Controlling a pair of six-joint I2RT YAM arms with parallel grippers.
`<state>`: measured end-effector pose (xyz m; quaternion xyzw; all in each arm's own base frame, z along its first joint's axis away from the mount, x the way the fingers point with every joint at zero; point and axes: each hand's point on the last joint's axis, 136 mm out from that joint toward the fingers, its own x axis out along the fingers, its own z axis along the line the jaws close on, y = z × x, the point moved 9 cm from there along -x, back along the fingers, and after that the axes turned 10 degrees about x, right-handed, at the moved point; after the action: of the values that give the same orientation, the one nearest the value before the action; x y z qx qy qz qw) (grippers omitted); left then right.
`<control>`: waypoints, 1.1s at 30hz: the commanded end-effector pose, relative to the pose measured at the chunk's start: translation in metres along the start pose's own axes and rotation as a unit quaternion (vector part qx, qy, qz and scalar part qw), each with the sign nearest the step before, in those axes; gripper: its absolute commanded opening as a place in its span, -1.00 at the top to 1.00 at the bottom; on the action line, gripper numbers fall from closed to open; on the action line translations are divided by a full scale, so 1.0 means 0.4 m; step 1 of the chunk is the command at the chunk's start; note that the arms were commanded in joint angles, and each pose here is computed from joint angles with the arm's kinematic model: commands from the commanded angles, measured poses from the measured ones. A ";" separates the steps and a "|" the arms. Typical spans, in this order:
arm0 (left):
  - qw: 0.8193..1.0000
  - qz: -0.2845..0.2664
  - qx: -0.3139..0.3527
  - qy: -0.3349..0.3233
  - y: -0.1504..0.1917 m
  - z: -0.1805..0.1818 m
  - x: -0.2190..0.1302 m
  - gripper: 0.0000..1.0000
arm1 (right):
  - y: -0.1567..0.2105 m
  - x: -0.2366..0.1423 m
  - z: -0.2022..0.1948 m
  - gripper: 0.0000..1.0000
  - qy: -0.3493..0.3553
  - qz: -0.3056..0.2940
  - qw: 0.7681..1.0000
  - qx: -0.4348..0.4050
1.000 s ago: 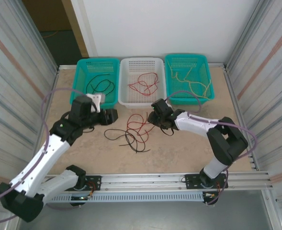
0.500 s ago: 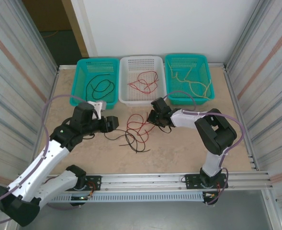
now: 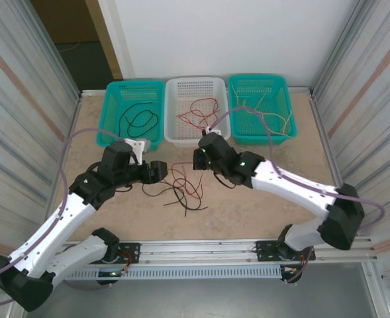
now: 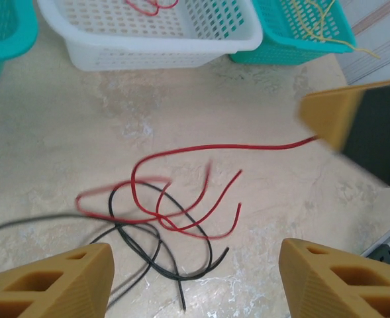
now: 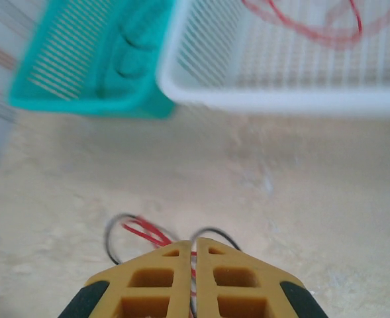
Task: Untangle the cables
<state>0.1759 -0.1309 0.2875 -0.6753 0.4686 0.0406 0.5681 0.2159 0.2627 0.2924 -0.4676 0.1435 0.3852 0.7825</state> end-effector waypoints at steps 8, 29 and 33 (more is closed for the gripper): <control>0.971 -0.127 0.144 0.140 -0.114 -0.108 -0.097 -0.63 | -0.139 -0.291 0.117 1.00 -0.095 -0.084 0.986 -0.105; 0.956 -0.092 0.183 0.211 -0.087 -0.156 -0.031 -0.23 | -0.178 -0.360 0.139 1.00 -0.193 -0.079 0.976 -0.061; 0.957 -0.082 0.186 0.206 -0.081 -0.159 -0.019 0.18 | -0.179 -0.363 0.139 1.00 -0.199 -0.077 0.975 -0.055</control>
<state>0.1639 -0.1801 0.3367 -0.5942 0.5247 -0.2318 0.5637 0.1695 0.2293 0.4301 -0.4632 -0.0435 0.4210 0.7786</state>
